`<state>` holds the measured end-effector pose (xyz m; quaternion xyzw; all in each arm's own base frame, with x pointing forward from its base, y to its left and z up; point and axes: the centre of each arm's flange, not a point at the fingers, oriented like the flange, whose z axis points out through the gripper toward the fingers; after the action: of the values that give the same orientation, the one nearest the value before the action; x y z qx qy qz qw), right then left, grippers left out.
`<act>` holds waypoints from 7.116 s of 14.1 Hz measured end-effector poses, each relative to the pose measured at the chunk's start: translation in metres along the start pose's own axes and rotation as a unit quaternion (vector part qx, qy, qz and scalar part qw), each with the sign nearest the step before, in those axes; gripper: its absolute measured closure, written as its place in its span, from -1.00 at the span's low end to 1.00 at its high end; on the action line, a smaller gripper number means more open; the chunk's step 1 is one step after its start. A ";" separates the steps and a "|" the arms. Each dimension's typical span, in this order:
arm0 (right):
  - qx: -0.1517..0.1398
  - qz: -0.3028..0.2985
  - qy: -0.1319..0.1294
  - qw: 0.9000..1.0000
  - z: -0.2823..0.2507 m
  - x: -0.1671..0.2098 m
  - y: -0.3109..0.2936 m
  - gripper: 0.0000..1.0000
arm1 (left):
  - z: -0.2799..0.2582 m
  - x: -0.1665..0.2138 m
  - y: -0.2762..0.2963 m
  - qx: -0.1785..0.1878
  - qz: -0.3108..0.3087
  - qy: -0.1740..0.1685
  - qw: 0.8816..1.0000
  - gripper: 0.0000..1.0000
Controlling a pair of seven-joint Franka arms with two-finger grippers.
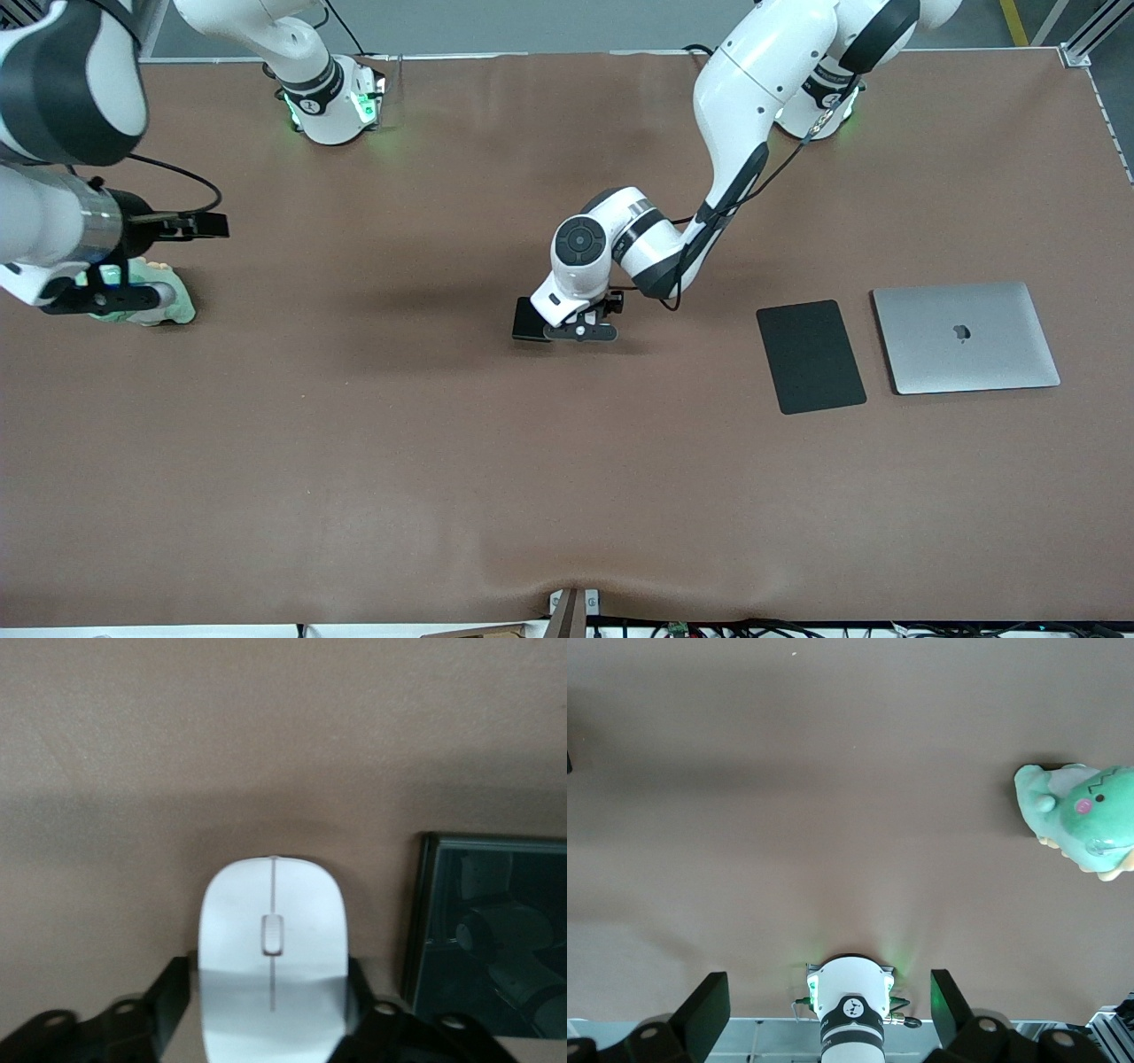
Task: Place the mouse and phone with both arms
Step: 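Grasp the white mouse with the left gripper and lift it, then carry the mouse over the black pad while the right gripper reaches the phone, then lower the mouse onto the pad while the right gripper grasps the phone, then release the mouse and raise the left gripper while the right gripper lifts the phone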
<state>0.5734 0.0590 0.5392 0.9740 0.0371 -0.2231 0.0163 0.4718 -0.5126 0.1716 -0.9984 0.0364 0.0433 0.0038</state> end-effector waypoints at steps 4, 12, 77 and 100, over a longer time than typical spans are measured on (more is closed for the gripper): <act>0.004 -0.019 0.001 1.000 0.007 0.010 -0.024 -1.00 | 0.000 -0.001 0.001 0.001 0.004 0.001 1.000 -0.24; 0.047 0.013 0.031 0.998 0.004 0.012 -0.100 -1.00 | -0.044 0.031 -0.015 -0.002 0.000 0.051 0.999 -0.24; 0.053 0.095 0.197 0.974 0.340 0.115 -0.402 -0.59 | -0.009 0.067 -0.424 0.011 -0.095 0.010 0.995 -0.32; 0.079 0.154 0.121 0.977 0.233 0.120 -0.127 -0.59 | -0.452 0.049 -0.486 0.052 -0.136 0.076 0.986 -1.00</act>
<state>0.5698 0.1823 0.2754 0.9860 -0.1292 -0.1006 -0.0314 0.5946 -0.0360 0.6194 -0.9929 -0.0974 -0.0358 0.0586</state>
